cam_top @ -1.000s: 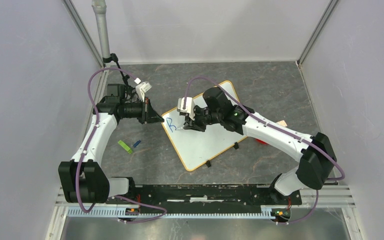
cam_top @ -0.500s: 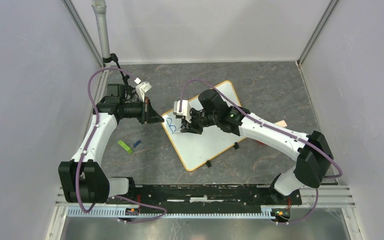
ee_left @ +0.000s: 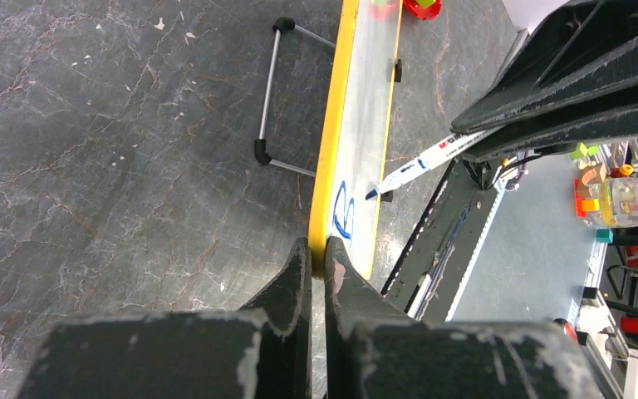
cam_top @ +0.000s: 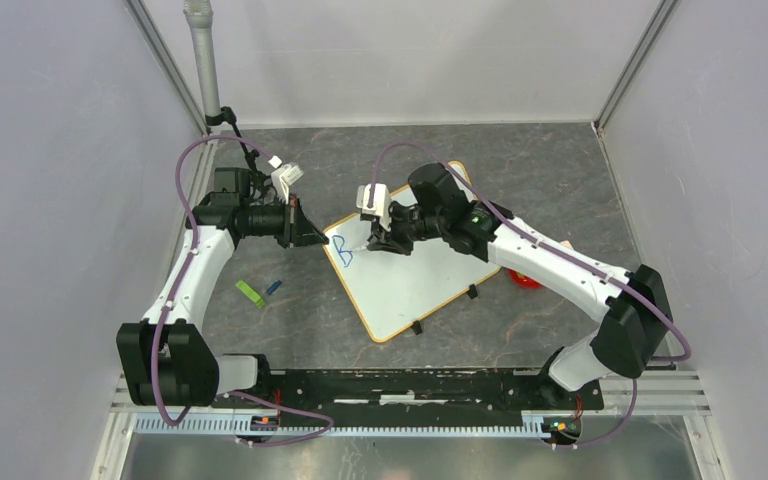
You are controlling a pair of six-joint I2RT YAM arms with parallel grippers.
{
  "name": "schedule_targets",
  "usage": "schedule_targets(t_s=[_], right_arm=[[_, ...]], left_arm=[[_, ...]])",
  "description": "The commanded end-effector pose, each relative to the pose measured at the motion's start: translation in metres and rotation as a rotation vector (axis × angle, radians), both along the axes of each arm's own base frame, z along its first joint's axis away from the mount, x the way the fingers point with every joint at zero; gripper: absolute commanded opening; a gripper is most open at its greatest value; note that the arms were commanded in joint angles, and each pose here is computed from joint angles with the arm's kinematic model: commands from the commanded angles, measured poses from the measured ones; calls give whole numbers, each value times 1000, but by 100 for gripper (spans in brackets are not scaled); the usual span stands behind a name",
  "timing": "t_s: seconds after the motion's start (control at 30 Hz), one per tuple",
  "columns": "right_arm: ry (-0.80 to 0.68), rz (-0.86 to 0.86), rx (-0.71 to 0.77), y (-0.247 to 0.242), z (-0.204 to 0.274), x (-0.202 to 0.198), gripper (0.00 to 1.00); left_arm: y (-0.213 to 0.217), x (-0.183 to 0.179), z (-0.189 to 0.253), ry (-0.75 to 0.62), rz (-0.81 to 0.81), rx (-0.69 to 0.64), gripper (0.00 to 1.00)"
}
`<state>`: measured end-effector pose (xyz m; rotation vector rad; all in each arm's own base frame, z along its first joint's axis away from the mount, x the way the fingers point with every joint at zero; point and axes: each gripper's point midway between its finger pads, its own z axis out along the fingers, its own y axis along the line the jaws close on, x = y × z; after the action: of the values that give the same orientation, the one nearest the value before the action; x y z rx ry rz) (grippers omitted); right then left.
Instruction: Write a sentence on the whiteboard
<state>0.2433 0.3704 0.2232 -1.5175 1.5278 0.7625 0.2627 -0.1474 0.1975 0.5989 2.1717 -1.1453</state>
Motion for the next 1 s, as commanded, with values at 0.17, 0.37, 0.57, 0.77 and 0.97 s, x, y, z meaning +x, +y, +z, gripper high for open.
schedule_targets(t_s=[0.17, 0.37, 0.57, 0.77, 0.97], right_arm=[[-83, -1, 60, 3, 32, 9, 0], [-75, 2, 67, 7, 33, 11, 0], [-83, -3, 73, 11, 35, 15, 0], [-100, -27, 67, 13, 35, 24, 0], [-105, -46, 32, 9, 21, 28, 0]], left_arm=[[-1, 0, 4, -40, -9, 0, 3], [-1, 0, 3, -38, -9, 0, 2], [-1, 0, 3, -36, -9, -2, 2], [-1, 0, 3, -34, -9, -1, 2], [-1, 0, 3, -37, -8, 1, 3]])
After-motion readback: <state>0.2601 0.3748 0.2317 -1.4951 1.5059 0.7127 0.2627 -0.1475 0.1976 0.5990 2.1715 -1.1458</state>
